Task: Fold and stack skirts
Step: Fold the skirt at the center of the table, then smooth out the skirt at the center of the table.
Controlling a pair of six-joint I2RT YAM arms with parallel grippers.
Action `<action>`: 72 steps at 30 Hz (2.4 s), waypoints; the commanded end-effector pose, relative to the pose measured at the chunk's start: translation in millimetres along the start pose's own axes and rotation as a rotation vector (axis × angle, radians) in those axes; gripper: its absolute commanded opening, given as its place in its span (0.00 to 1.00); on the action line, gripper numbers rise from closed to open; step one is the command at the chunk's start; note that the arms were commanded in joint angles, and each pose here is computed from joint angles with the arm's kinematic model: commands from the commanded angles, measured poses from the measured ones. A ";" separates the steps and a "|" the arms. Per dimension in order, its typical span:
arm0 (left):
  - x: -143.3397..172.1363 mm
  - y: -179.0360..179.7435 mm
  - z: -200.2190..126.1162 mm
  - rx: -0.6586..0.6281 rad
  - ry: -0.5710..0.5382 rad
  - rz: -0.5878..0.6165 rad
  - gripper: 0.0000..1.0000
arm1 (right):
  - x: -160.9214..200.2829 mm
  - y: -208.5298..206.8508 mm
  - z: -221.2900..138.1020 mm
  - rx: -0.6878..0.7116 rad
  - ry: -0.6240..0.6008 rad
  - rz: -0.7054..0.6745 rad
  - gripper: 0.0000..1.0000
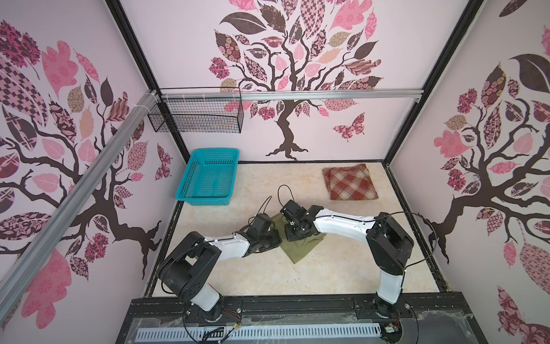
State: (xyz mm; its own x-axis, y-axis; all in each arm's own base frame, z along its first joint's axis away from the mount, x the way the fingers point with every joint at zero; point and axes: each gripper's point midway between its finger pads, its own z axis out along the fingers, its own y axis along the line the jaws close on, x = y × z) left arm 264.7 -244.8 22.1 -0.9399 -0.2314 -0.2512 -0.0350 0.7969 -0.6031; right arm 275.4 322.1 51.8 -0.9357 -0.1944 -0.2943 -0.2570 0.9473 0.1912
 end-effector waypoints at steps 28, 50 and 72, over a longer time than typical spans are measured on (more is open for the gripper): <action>-6.5 7.4 -63.5 -0.033 -0.125 -0.036 0.11 | -7.6 33.7 -16.7 -0.166 -0.039 0.019 0.56; -32.2 -22.2 -71.8 -0.023 -0.141 0.034 0.12 | -25.9 -23.1 -79.4 -0.328 -0.233 0.169 0.65; -43.0 -11.8 -76.6 -0.052 -0.146 0.018 0.13 | -61.6 -15.5 -13.1 -0.321 -0.175 0.109 0.38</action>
State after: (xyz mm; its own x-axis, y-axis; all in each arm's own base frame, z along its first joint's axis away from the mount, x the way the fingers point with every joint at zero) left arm 271.0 -200.0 79.2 -0.8943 -0.2933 -0.3380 -0.0687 0.8364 -0.5438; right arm 328.7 299.6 72.6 -0.9190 -0.0009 -0.3942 -0.2082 0.8503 0.4833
